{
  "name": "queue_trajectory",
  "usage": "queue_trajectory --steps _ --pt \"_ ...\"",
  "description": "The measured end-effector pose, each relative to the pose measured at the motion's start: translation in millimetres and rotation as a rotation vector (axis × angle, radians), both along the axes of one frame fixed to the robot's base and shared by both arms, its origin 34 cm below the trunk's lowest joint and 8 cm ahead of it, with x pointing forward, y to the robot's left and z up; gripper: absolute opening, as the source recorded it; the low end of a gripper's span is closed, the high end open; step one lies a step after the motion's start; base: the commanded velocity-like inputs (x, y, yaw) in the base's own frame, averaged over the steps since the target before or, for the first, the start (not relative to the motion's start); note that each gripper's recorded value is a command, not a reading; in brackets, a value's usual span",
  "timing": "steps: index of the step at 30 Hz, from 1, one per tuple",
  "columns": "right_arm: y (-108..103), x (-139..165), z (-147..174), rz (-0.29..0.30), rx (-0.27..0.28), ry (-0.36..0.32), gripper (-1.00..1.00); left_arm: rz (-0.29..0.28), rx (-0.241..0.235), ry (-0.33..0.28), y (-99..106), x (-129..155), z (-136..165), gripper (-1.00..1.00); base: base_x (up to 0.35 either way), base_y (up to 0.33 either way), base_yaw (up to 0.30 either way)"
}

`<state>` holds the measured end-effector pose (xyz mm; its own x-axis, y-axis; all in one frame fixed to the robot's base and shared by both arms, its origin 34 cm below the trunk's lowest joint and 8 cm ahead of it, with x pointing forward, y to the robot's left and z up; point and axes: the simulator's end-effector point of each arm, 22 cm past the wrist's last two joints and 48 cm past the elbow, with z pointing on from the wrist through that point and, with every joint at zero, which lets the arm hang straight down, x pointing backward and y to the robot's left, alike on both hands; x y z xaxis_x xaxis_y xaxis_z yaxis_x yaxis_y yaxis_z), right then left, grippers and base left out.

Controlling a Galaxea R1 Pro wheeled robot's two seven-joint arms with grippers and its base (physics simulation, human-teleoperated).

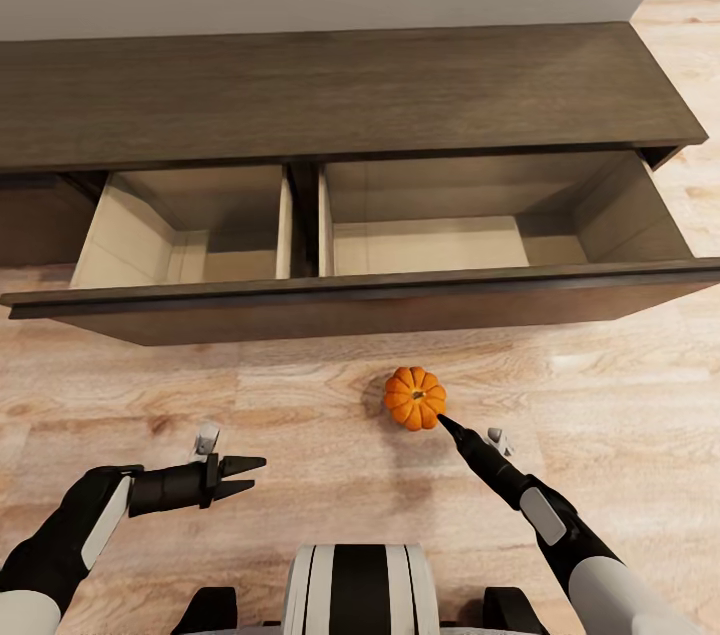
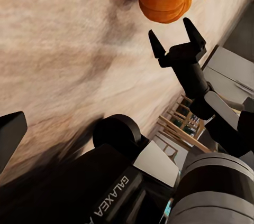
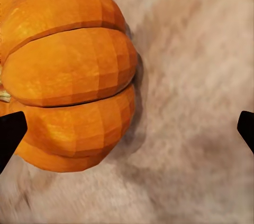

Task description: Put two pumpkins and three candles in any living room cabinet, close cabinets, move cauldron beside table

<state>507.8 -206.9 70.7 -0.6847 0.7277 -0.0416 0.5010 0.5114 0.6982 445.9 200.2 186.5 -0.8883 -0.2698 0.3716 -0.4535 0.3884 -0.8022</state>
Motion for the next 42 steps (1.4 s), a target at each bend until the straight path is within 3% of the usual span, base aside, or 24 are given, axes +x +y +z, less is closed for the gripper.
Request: queue_trajectory --steps 32,42 --pt "3.3 -0.6 1.1 0.014 0.007 -0.004 1.00 0.000 -0.004 -0.001 -3.5 -0.1 0.0 1.00 0.028 0.021 0.000" --pt "10.8 6.4 12.1 0.018 0.054 -0.054 1.00 0.000 -0.006 -0.001 -4.4 -0.2 0.1 1.00 0.002 0.000 0.000"
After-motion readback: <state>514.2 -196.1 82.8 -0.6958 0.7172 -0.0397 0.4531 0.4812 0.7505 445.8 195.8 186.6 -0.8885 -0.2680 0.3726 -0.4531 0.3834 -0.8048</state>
